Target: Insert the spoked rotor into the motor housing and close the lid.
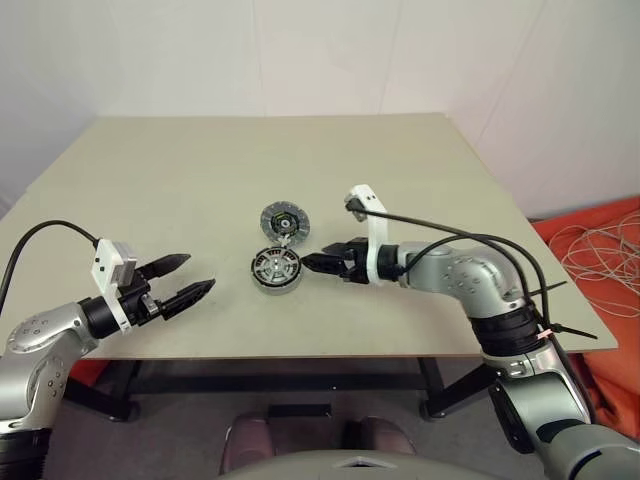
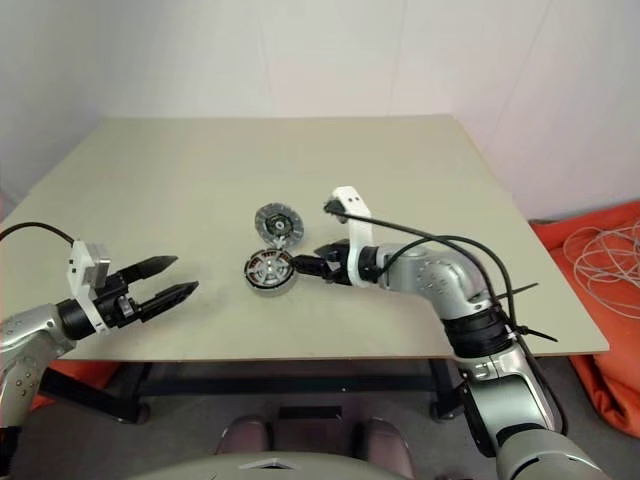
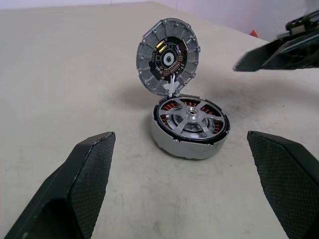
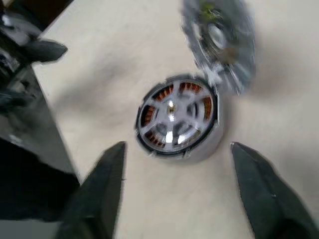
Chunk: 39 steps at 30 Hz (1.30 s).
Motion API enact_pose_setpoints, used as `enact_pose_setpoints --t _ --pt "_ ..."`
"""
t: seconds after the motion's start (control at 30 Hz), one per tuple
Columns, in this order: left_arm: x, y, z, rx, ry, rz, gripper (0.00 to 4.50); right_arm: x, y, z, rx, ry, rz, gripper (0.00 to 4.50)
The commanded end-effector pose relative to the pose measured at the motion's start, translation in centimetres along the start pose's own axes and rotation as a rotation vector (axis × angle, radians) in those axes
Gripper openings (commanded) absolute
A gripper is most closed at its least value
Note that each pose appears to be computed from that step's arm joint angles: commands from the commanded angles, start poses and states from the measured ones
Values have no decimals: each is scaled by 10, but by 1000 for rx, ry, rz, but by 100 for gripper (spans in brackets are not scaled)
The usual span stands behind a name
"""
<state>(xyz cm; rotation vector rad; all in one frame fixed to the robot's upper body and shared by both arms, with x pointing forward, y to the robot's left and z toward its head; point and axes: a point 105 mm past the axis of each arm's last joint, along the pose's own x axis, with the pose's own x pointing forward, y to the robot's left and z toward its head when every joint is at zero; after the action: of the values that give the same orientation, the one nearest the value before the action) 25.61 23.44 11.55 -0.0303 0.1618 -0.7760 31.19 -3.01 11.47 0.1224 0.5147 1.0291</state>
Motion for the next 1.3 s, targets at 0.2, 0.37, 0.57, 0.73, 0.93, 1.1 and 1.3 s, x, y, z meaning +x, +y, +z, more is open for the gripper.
enact_pose_setpoints --t 0.2,0.37,0.57,0.73,0.93,1.1,1.3 --pt "-10 -1 -2 20 -16 49 450 35 28 24 -430 -165 214 70" --pt "-15 -4 -4 17 -13 69 450 47 26 36 -348 -223 226 2" --pt "-16 -6 -4 16 -17 75 450 62 14 35 -342 -228 171 2" --pt "-15 -7 -3 15 -21 77 450 76 0 6 -308 -153 137 2" --pt "-15 -9 -3 12 -25 81 450 85 -12 -45 -313 -3 139 2" --pt "-14 -10 -3 11 -29 82 450 87 -17 -59 -323 50 121 2" --pt "-11 -10 -3 9 -33 78 450 88 -9 -33 -308 -67 129 2"
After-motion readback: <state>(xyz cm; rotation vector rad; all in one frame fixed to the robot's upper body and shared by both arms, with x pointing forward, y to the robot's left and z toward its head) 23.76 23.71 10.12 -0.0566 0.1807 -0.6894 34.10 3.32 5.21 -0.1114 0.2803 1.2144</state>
